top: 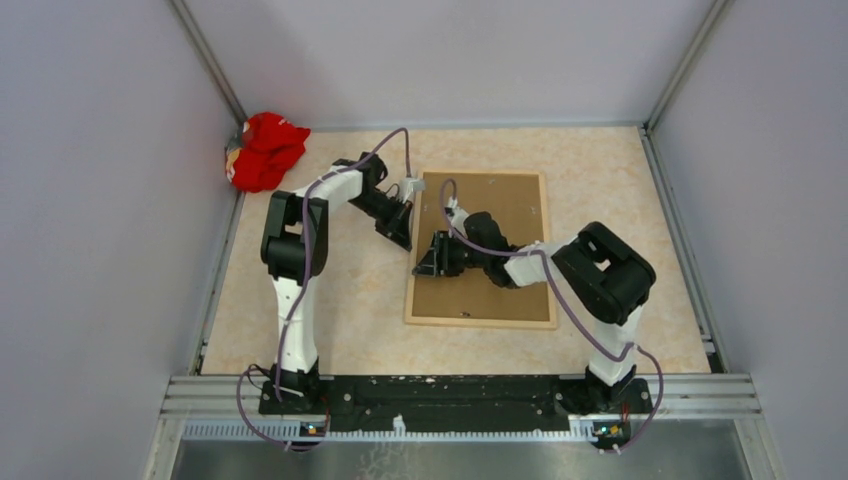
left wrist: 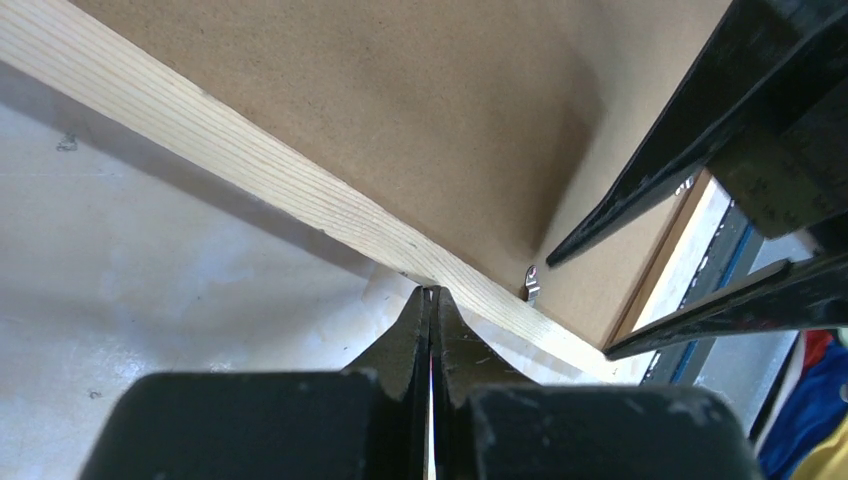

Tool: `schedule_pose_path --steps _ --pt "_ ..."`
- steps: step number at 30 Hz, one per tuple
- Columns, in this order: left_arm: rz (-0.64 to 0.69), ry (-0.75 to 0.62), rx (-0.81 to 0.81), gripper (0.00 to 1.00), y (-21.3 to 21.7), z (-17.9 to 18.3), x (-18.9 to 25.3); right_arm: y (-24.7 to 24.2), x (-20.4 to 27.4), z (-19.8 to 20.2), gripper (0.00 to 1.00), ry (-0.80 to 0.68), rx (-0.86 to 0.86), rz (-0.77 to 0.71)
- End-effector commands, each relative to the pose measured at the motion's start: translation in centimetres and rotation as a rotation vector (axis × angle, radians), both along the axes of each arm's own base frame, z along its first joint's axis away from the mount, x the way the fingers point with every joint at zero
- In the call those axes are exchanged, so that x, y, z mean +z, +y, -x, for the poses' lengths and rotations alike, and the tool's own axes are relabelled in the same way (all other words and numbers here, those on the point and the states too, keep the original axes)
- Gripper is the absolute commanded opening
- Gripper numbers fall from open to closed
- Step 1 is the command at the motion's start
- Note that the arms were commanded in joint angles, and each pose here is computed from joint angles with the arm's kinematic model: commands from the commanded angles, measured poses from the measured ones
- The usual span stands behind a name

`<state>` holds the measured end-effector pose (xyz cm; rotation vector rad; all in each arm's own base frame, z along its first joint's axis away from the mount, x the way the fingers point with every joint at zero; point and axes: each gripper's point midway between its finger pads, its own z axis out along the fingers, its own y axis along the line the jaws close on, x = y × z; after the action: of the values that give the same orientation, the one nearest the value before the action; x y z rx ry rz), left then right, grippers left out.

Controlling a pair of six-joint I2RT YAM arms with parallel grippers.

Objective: Put the photo into the frame
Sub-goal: Install the photo frame at the center of the board.

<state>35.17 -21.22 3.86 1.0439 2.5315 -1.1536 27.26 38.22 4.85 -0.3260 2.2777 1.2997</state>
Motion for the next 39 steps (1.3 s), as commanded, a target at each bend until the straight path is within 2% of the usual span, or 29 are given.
schedule_pose_path --steps 1,3,7,11,17,23,25,30,37,39 --pt "-0.015 -0.003 0.022 0.0 0.1 -1.9 -0.6 -1.6 7.7 -5.2 0.48 -0.156 -0.064 -0.086" --pt "0.002 -0.021 0.056 0.0 -0.1 -3.8 0.2 -2.9 8.9 -7.4 0.51 -0.186 -0.094 -0.082" --pt "0.059 -0.034 0.14 0.1 -0.6 -7.0 1.1 -4.9 8.9 -12.1 0.59 -0.22 -0.152 -0.048" --pt "0.094 -0.019 0.211 0.14 -0.7 -9.2 1.2 -5.5 7.1 -15.7 0.59 -0.206 -0.177 -0.019" --pt "0.142 -0.015 0.239 0.19 -1.1 -10.5 1.5 -5.0 5.0 -19.4 0.6 -0.181 -0.191 -0.015" --pt "0.239 0.035 0.221 0.36 -2.2 -10.1 2.7 -4.0 3.6 -20.7 0.59 -0.149 -0.177 -0.028" --pt "0.252 0.041 0.216 0.38 -2.4 -9.9 2.9 -3.9 3.2 -20.6 0.59 -0.137 -0.174 -0.032" --pt "0.238 0.047 0.212 0.35 -2.2 -9.7 1.9 -3.7 2.0 -20.0 0.59 -0.107 -0.165 -0.042" --pt "0.186 0.07 0.223 0.2 -1.7 -9.4 -0.3 -2.7 1.1 -19.6 0.57 -0.089 -0.145 -0.036" --pt "0.18 0.074 0.224 0.18 -1.7 -9.3 -0.5 -2.7 1.0 -19.6 0.57 -0.086 -0.147 -0.036"
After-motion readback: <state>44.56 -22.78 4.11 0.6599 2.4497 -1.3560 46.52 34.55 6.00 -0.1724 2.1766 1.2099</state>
